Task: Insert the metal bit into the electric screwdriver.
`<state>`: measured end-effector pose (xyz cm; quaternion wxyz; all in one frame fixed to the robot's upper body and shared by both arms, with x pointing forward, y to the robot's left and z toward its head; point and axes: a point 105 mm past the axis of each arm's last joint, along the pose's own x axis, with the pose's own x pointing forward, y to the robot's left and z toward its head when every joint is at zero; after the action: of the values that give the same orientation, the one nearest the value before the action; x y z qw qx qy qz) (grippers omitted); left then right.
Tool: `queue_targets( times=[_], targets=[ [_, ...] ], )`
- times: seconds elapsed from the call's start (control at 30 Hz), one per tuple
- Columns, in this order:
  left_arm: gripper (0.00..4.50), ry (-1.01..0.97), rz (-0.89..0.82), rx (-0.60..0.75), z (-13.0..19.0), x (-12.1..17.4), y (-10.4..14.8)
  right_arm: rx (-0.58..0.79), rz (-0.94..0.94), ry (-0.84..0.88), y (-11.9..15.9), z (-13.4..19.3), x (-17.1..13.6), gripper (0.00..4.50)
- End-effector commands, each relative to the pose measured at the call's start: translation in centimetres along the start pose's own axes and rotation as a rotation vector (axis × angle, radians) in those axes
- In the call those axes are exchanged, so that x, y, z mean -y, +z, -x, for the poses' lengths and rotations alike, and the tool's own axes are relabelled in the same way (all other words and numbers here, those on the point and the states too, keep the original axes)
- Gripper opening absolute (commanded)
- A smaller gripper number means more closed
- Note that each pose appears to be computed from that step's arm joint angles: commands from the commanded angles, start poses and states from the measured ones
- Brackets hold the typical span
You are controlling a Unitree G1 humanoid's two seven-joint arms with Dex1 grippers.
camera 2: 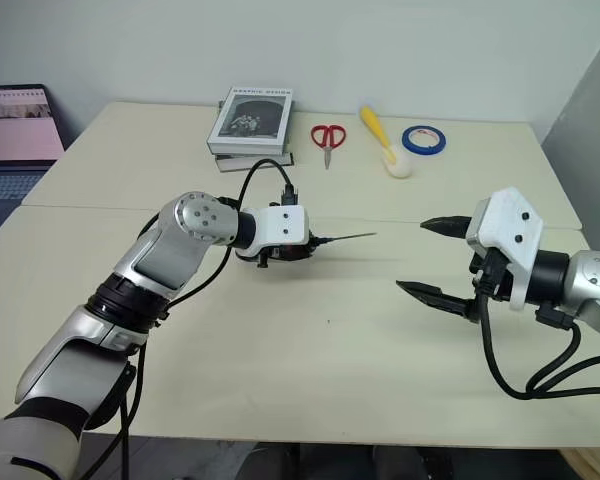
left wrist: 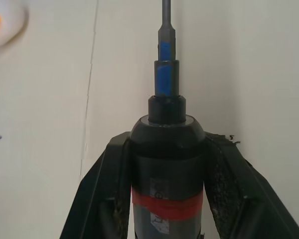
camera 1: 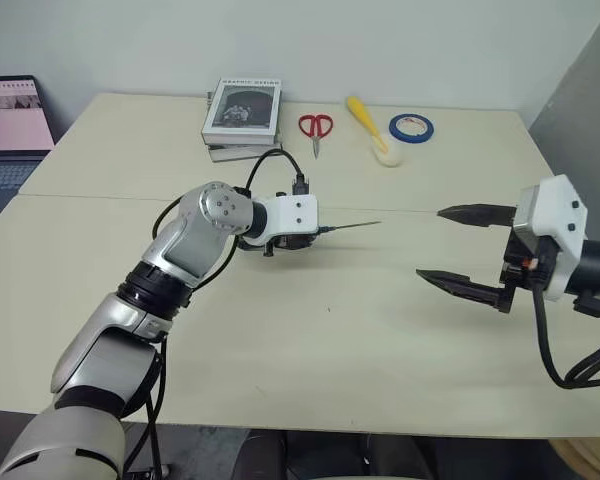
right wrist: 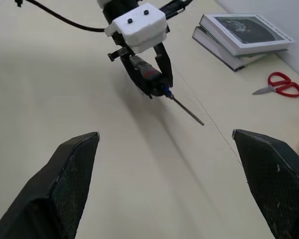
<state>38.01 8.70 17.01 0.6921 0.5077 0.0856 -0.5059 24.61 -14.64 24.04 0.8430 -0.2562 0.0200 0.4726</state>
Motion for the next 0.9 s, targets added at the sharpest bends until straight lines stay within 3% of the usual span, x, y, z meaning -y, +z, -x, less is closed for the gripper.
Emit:
queue_targets(
  times=[0.03,0.17,0.47,0.53,0.83,0.9],
  targets=[
    [1.65,-0.115,-0.081,-0.022,-1.7,0.5,0.6,-0.065,0.059,0.043,-0.6,-0.5,-1.2,4.50],
    [1.65,-0.159,-0.064,-0.033,-3.4,1.3,0.5,-0.146,0.068,0.076,-1.9,-0.2,-1.8,4.50],
    [1.65,-0.220,-0.079,-0.041,-5.0,2.7,0.4,-0.153,0.049,0.076,-2.0,0.0,-2.0,4.50],
    [2.36,-0.226,-0.063,-0.026,-4.9,2.7,0.7,-0.166,0.035,0.086,-2.3,0.1,-2.0,4.50],
    [4.18,-0.137,-0.033,-0.010,-1.6,0.3,1.2,-0.188,0.038,0.104,-2.8,0.1,-1.2,4.50],
    [4.18,-0.083,-0.004,-0.001,0.2,-0.6,0.9,-0.186,0.047,0.103,-2.8,0.2,-0.8,4.50]
  ],
)
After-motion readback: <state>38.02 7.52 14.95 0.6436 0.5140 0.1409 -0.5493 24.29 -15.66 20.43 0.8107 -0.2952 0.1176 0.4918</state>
